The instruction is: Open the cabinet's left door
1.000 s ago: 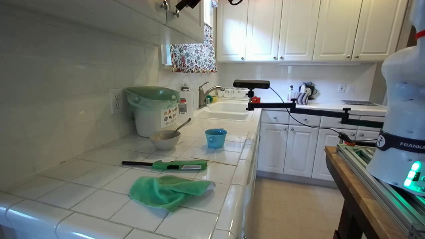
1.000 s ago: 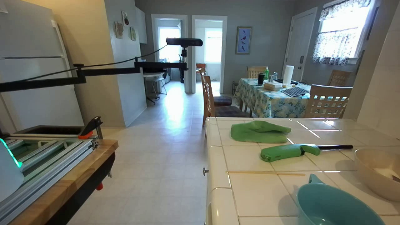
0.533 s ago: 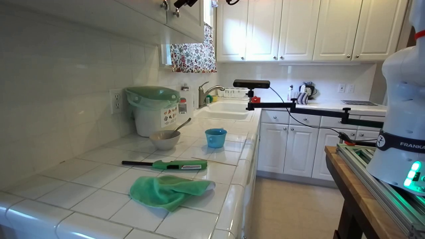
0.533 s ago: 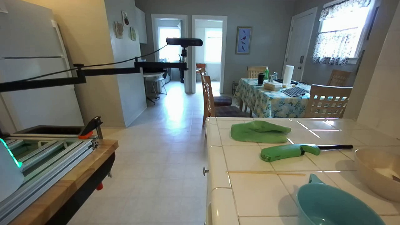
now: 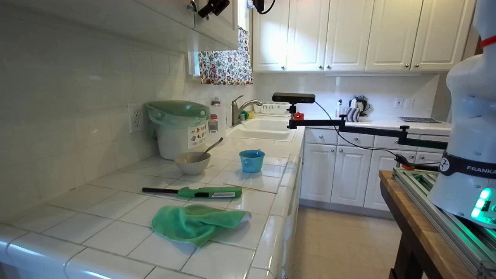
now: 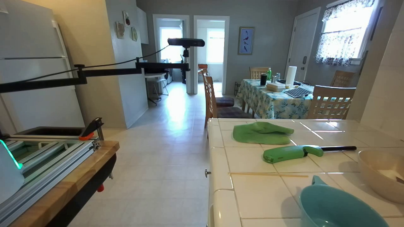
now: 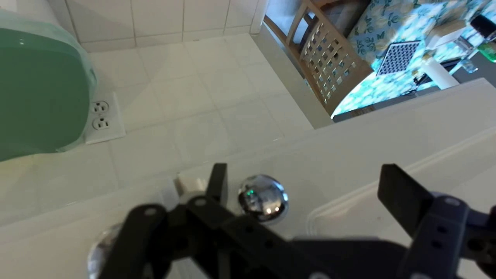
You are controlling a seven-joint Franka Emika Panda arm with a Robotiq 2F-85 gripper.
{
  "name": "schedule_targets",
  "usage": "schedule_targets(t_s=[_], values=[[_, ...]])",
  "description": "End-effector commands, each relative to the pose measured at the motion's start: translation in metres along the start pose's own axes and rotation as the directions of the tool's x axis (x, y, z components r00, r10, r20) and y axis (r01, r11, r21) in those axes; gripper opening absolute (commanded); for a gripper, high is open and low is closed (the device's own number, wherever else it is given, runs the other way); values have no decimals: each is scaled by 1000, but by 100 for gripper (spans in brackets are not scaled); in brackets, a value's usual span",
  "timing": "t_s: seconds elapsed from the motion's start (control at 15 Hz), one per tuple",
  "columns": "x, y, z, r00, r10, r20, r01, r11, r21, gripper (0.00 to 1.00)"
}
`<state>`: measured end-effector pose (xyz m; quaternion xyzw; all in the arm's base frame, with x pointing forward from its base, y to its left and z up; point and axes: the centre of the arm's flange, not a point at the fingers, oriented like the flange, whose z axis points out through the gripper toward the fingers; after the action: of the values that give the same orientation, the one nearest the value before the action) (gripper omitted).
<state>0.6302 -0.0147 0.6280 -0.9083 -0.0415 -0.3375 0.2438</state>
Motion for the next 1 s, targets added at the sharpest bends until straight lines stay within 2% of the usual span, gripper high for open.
schedule_targets(t_s=[0.0,0.13,0.2,0.27,0.33,0.53,0.8,0.87,0.93], values=[[12,7,3,997,-72,-22,73,997,39,100],[14,6,4,996,-82,-28,83,996,44,100],[16,6,5,996,-85,-30,87,995,49,75],[16,6,5,995,-90,-31,91,995,51,75],[17,7,6,995,-94,-34,95,994,55,68],[17,14,7,994,-100,-34,102,993,56,42],[17,20,4,993,-117,-31,119,991,54,13],[17,20,4,992,-122,-30,124,991,56,9],[17,20,4,991,-127,-30,129,990,57,9]])
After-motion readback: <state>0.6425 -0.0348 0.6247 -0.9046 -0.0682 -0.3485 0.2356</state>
